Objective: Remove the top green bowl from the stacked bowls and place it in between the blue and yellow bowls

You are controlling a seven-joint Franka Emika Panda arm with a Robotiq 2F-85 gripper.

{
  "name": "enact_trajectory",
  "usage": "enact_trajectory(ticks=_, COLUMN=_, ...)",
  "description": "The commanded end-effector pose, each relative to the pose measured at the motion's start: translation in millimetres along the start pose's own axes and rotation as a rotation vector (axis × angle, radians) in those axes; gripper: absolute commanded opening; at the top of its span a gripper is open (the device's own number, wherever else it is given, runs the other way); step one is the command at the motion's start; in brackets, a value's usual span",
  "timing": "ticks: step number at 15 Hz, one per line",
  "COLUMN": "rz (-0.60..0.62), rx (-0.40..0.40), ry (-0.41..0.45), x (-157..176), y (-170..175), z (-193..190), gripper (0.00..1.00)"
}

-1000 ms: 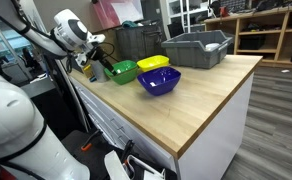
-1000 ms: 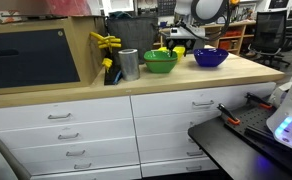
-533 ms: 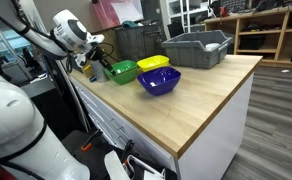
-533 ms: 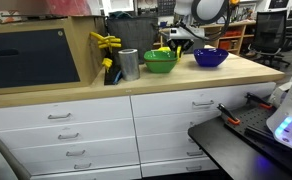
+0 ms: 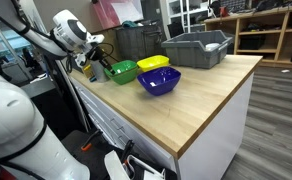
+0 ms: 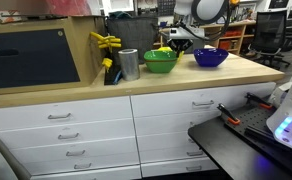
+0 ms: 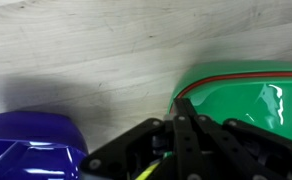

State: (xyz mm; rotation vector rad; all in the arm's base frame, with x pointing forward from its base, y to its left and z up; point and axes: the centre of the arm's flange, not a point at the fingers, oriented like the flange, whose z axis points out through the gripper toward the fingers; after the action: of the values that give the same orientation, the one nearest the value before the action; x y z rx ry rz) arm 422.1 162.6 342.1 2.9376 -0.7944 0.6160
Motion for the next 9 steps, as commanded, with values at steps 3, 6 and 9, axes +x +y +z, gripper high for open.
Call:
enact_trajectory(ticks=3, rz=0.025, rx=0.004, ry=0.039, x=-1.0, y=-5.8, z=-4.1, gripper=0.32)
enact_trajectory(ticks=6, rz=0.048, rx=-0.003, ry=0.061, x=-1.6, y=-6.9, z=-3.4, gripper=0.53)
enact_trajectory(ticks=9, rz=0.08, rx=-0.024, ry=0.083, x=-4.1, y=-4.9, z=2.9, gripper=0.75)
